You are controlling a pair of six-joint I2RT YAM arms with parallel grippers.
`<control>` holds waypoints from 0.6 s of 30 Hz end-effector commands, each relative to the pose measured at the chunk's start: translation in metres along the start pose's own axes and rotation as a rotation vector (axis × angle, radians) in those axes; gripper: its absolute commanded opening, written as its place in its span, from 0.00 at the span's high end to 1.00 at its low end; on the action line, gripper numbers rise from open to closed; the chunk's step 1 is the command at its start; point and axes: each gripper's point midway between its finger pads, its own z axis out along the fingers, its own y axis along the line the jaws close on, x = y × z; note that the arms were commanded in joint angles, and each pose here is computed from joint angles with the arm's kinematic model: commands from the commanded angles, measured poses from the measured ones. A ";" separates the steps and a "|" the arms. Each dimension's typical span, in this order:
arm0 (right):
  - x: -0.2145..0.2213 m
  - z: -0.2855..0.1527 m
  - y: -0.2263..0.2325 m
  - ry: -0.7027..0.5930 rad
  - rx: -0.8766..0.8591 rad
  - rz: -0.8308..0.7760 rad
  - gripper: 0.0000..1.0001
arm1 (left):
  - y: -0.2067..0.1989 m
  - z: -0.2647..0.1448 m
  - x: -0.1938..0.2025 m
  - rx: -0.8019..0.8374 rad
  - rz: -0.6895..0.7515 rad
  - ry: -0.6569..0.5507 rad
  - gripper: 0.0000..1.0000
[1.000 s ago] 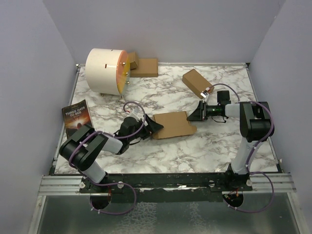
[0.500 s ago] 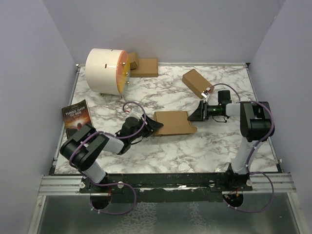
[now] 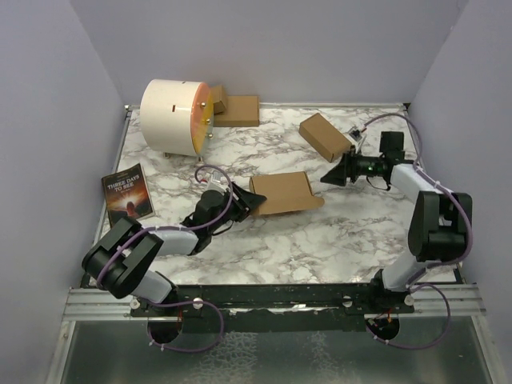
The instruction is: Fold the paper box
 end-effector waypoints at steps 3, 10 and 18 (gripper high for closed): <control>-0.041 -0.031 0.057 -0.076 -0.036 -0.542 0.23 | -0.009 -0.003 -0.006 -0.070 -0.081 -0.009 0.56; -0.022 -0.045 0.137 -0.186 -0.199 -1.291 0.01 | -0.009 -0.010 -0.006 -0.181 -0.224 -0.003 0.56; 0.009 0.008 0.129 0.049 -0.163 -1.518 0.01 | -0.024 -0.009 -0.006 -0.264 -0.374 0.031 0.56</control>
